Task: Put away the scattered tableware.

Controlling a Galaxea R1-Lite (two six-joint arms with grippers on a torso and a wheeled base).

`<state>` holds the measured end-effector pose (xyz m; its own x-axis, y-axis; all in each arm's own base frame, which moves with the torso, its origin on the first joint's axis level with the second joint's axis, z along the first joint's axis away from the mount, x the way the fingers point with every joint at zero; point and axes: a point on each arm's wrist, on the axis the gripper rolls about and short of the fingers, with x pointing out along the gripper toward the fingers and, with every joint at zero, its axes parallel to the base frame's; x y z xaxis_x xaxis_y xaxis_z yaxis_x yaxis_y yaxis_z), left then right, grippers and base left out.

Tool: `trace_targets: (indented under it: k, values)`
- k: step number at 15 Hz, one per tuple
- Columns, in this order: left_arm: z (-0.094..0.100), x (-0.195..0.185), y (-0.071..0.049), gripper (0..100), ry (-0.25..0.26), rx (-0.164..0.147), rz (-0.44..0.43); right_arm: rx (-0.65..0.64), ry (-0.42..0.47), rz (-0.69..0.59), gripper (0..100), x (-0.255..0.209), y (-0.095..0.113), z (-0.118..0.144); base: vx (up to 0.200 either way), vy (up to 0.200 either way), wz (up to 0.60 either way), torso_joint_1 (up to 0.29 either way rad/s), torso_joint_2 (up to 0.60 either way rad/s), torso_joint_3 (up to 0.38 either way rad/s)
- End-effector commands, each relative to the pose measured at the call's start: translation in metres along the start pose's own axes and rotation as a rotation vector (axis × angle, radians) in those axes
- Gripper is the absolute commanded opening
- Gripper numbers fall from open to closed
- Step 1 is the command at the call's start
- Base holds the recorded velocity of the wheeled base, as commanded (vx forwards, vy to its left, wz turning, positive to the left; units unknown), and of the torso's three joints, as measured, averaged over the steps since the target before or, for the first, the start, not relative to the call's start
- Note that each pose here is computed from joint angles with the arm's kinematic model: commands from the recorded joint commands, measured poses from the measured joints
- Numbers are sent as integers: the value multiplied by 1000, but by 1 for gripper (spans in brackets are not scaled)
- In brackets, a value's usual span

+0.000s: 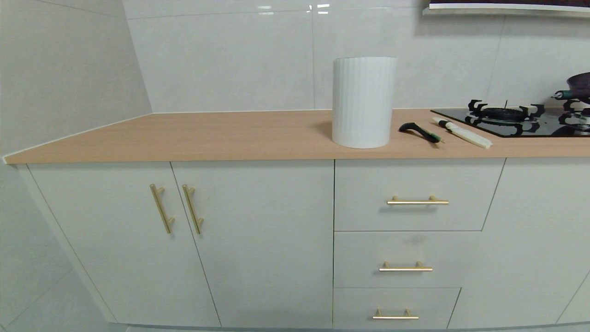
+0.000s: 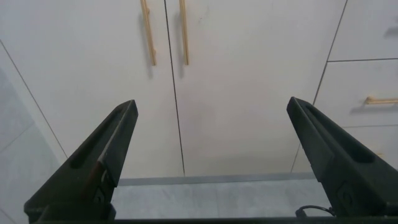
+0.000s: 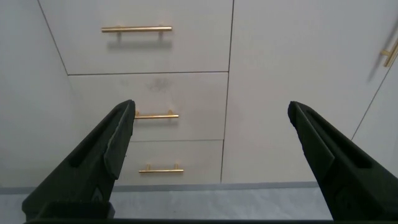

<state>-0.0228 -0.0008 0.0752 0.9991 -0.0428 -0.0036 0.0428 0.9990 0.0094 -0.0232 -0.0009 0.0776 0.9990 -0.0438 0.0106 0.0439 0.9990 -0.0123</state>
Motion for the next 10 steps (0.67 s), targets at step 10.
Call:
trace_targets:
  k: [10]
  values:
    - [0,0,0,100,-1,0,0,35,441,332,100,73,12,70,0,0,0,0,0,0]
